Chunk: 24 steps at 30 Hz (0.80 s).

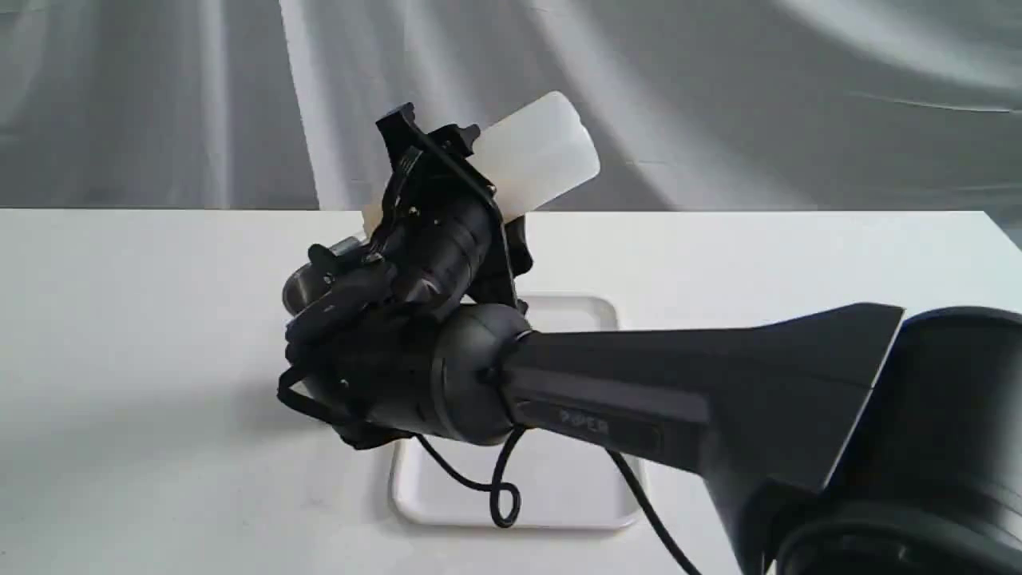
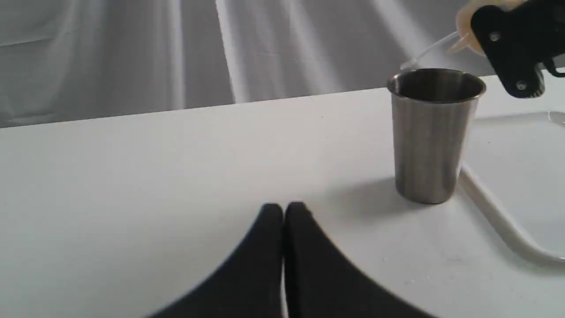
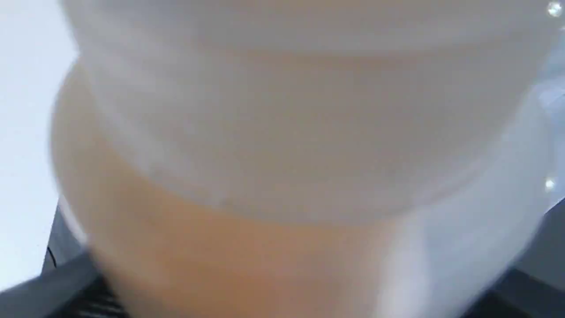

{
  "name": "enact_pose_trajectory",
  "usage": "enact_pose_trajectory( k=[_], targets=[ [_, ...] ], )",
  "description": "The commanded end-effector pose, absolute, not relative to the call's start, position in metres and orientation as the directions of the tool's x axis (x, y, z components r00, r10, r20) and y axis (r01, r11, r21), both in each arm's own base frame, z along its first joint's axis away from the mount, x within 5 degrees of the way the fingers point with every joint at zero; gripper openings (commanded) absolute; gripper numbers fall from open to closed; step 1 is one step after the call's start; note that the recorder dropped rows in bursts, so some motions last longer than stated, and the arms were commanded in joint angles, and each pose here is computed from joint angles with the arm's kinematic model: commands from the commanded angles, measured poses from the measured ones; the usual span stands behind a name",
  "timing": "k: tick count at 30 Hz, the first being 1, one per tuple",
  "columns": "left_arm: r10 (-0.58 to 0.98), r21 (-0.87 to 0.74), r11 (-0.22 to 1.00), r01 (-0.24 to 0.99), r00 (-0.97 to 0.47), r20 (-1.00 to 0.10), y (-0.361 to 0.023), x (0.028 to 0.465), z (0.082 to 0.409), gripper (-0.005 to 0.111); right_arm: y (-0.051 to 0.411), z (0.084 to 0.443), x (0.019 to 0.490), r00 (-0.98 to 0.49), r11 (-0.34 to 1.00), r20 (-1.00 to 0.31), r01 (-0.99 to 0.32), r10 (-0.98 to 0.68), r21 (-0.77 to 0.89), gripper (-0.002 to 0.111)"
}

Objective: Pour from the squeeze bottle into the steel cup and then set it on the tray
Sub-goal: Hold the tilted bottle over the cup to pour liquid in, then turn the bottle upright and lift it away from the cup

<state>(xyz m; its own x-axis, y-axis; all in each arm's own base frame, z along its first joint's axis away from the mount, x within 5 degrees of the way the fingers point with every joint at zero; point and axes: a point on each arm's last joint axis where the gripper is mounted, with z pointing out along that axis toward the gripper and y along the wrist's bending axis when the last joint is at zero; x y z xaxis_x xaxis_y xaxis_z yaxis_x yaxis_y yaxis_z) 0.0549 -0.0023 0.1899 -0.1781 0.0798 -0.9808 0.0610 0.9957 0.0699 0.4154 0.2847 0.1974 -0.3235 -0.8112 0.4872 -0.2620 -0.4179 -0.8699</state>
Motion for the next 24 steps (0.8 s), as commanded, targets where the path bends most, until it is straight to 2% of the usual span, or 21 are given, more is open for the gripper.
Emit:
enact_pose_trajectory(
  k=[1, 8, 11, 16, 21, 24],
  targets=[
    [0.075, 0.064, 0.996, 0.066, -0.173, -0.982, -0.003, 0.055, 0.189, 0.000, 0.282, 0.210, 0.416, -0.371, -0.359, 0.412, -0.206, -0.832, -0.910, 0.016],
    [0.077, 0.067, 0.996, 0.066, -0.173, -0.982, -0.003, 0.055, 0.189, 0.000, 0.282, 0.210, 0.415, -0.403, -0.201, 0.240, -0.139, -0.883, -0.970, 0.016],
    [0.077, 0.067, 0.996, 0.066, -0.173, -0.982, -0.003, 0.055, 0.189, 0.000, 0.282, 0.210, 0.415, -0.420, -0.059, 0.085, -0.073, -0.904, -0.996, 0.016],
    [0.077, 0.067, 0.996, 0.066, -0.173, -0.982, -0.003, 0.055, 0.189, 0.000, 0.281, 0.220, 0.413, -0.420, 0.283, -0.292, 0.086, -0.859, -0.955, 0.016],
    [0.077, 0.067, 0.996, 0.066, -0.173, -0.982, -0.003, 0.055, 0.189, 0.000, 0.277, 0.245, 0.409, -0.377, 0.484, -0.523, 0.200, -0.764, -0.852, 0.016],
    [0.077, 0.067, 0.996, 0.066, -0.173, -0.982, -0.003, 0.055, 0.189, 0.000, 0.274, 0.262, 0.406, -0.349, 0.547, -0.598, 0.243, -0.721, -0.801, 0.016]
  ],
)
